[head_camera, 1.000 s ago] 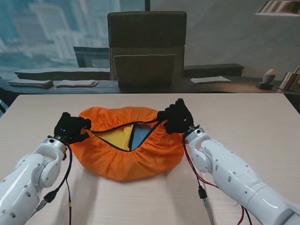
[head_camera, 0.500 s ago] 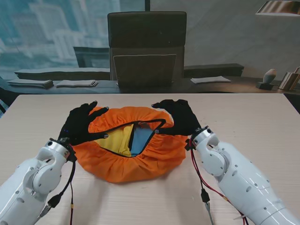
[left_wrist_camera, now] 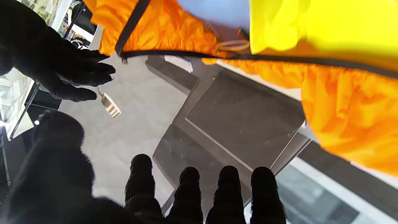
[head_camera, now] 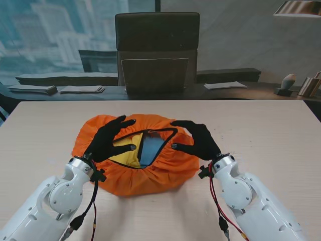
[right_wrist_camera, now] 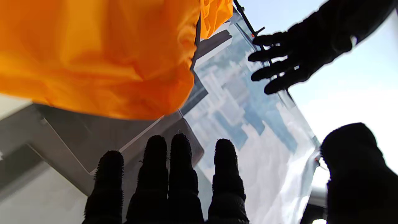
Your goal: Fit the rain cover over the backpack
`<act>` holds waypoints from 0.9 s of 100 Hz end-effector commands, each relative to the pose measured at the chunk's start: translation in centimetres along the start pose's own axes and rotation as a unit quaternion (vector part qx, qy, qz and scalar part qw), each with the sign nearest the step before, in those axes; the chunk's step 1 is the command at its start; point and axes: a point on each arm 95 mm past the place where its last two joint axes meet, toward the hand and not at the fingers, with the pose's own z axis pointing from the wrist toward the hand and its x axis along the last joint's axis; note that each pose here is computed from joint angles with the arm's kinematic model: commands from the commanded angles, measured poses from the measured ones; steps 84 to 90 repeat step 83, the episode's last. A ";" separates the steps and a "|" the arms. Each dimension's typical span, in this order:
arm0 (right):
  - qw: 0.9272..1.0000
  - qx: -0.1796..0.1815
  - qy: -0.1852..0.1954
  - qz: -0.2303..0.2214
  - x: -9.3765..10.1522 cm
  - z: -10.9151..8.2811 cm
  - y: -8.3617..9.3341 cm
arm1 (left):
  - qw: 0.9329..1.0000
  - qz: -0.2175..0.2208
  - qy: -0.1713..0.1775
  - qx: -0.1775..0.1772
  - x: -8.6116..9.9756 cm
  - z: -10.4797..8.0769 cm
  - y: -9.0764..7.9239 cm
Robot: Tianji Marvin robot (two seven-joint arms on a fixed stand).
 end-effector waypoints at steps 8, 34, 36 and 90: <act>0.999 0.018 -0.032 0.033 -0.5 -1.1 -1.1 | 0.999 -0.021 -0.018 -0.036 -0.3 -1.4 3.2; 0.999 0.013 -0.029 0.034 -0.6 -1.1 -1.1 | 0.999 -0.031 -0.014 -0.025 -0.5 -1.2 3.4; 0.999 0.011 -0.029 0.033 -0.6 -1.1 -1.1 | 0.999 -0.030 -0.014 -0.025 -0.5 -1.3 3.3; 0.999 0.002 -0.035 0.014 -0.8 -0.9 -0.7 | 0.999 -0.014 -0.013 -0.034 -0.8 -1.4 3.2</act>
